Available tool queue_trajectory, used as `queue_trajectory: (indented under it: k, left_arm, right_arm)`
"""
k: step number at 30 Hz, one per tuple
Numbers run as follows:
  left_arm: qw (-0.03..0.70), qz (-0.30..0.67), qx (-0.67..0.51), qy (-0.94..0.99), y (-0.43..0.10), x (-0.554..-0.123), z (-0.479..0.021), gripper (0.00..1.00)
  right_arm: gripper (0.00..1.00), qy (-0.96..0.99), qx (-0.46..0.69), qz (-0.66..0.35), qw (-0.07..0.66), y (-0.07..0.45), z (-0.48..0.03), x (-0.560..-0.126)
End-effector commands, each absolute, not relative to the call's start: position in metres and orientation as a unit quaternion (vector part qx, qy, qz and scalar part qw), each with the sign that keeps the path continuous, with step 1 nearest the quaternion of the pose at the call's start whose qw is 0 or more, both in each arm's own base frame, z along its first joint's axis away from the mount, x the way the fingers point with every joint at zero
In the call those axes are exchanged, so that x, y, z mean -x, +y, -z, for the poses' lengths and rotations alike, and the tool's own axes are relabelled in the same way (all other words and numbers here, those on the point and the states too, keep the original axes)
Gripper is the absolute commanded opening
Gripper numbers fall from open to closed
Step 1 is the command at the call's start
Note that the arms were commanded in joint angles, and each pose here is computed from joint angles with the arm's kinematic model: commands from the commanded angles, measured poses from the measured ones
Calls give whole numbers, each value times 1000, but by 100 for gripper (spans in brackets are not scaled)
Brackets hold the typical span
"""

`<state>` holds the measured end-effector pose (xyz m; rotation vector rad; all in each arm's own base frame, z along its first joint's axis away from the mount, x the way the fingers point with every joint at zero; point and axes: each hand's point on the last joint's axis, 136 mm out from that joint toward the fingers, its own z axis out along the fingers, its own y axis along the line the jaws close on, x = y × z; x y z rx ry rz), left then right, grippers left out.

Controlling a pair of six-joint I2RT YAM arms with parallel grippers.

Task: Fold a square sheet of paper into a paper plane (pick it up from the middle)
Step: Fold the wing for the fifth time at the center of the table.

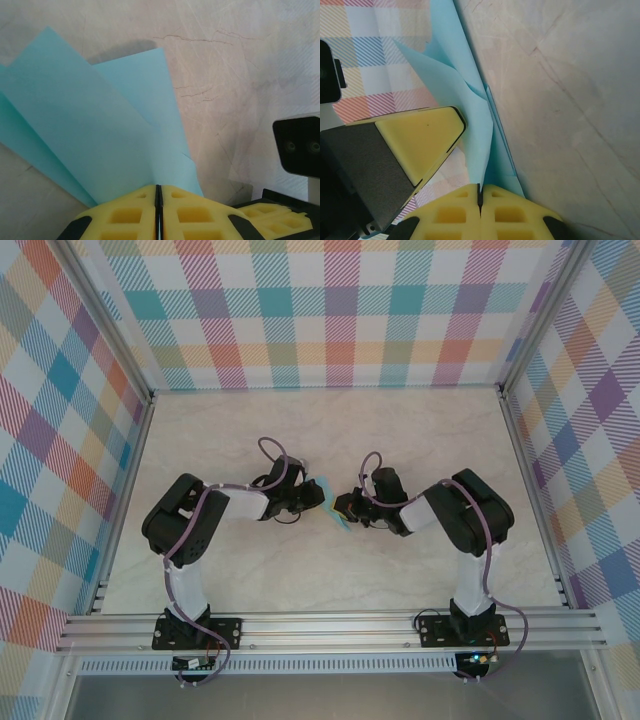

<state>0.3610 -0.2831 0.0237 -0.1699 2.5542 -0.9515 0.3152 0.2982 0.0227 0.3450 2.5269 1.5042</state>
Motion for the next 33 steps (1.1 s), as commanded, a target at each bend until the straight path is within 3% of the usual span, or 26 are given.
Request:
queue_trajectory:
  k: [1,9,33]
  left_arm:
    - [180,301,59,935,-275,-354,-1,11]
    - [165,296,64,939,-275,-352,5,10]
    - [154,310,69,935,-281,-350,7,10]
  right_arm:
    - [8,881,-116,-454,67,282,2,-301]
    - [26,876,-16,-468,113,289,-41,-302]
    - [37,905,33,-393,160,272,-53,-308]
